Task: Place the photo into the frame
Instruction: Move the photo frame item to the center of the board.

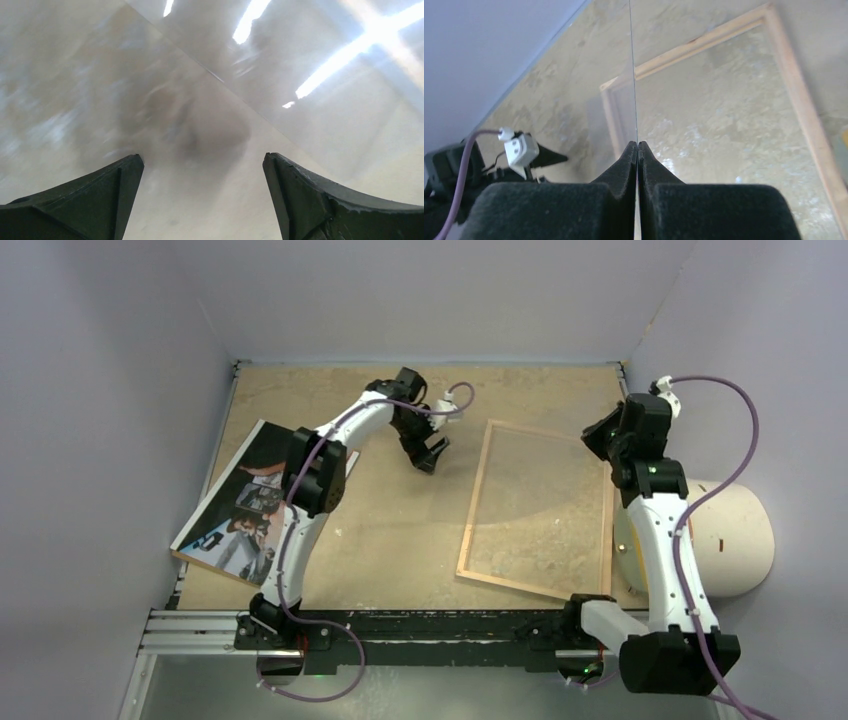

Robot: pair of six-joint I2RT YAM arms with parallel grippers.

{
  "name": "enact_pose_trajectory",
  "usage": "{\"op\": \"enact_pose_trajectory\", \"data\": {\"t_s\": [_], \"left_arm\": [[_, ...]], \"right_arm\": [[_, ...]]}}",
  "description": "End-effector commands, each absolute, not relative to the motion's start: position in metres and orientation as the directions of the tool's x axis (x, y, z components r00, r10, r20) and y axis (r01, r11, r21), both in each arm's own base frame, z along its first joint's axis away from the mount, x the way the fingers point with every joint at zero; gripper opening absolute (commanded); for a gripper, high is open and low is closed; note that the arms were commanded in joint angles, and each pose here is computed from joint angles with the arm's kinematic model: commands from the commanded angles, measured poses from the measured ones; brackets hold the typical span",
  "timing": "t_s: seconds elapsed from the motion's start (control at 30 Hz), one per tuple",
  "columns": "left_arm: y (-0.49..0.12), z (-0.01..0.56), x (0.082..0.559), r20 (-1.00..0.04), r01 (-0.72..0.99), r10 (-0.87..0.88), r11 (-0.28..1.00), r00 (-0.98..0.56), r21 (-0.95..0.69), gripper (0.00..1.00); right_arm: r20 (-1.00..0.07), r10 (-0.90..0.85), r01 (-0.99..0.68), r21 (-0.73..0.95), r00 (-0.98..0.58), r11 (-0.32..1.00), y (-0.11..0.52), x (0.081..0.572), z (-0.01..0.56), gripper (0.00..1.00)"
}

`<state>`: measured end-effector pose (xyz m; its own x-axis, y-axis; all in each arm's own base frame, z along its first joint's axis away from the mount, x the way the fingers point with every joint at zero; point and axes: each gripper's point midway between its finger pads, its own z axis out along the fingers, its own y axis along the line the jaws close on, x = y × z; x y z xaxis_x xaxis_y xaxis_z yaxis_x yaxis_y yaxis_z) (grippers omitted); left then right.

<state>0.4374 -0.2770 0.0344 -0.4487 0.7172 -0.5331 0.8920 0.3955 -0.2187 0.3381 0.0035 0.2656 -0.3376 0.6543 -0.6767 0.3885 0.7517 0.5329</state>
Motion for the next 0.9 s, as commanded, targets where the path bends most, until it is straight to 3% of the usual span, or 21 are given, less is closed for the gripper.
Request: {"op": "enact_pose_trajectory", "data": {"t_s": [0.0, 0.23, 0.3, 0.4, 0.57, 0.73, 0.87], "left_arm": [[-0.298, 0.043, 0.404, -0.517, 0.912, 0.752, 0.311, -0.408, -0.267, 1.00], [-0.291, 0.059, 0.399, -0.535, 0.923, 0.752, 0.318, -0.385, -0.217, 1.00], [-0.287, 0.047, 0.395, -0.513, 0.926, 0.771, 0.316, -0.378, -0.208, 1.00], [-0.280, 0.023, 0.391, -0.458, 0.932, 0.811, 0.314, -0.363, -0.182, 1.00], [-0.274, 0.007, 0.377, -0.408, 0.921, 0.828, 0.314, -0.384, -0.229, 0.96], [-0.270, 0.007, 0.359, -0.400, 0.909, 0.822, 0.317, -0.405, -0.270, 0.93], [-0.271, 0.015, 0.347, -0.421, 0.901, 0.805, 0.310, -0.418, -0.303, 0.91]], "right_arm": [[-0.738, 0.628, 0.517, 0.448, -0.246, 0.729, -0.034, 0.329, 0.259, 0.00], [-0.673, 0.653, 0.512, 0.447, -0.348, 0.733, -0.021, 0.357, 0.205, 0.00], [-0.661, 0.646, 0.510, 0.432, -0.382, 0.744, -0.019, 0.362, 0.195, 0.26], [-0.657, 0.639, 0.511, 0.419, -0.401, 0.751, -0.019, 0.368, 0.188, 0.57], [-0.689, 0.615, 0.541, 0.372, -0.384, 0.754, -0.031, 0.378, 0.206, 0.98], [-0.653, 0.646, 0.482, 0.452, -0.395, 0.751, -0.012, 0.367, 0.226, 0.99], [-0.458, 0.728, 0.389, 0.632, -0.510, 0.670, 0.057, 0.327, 0.196, 0.99]]}}
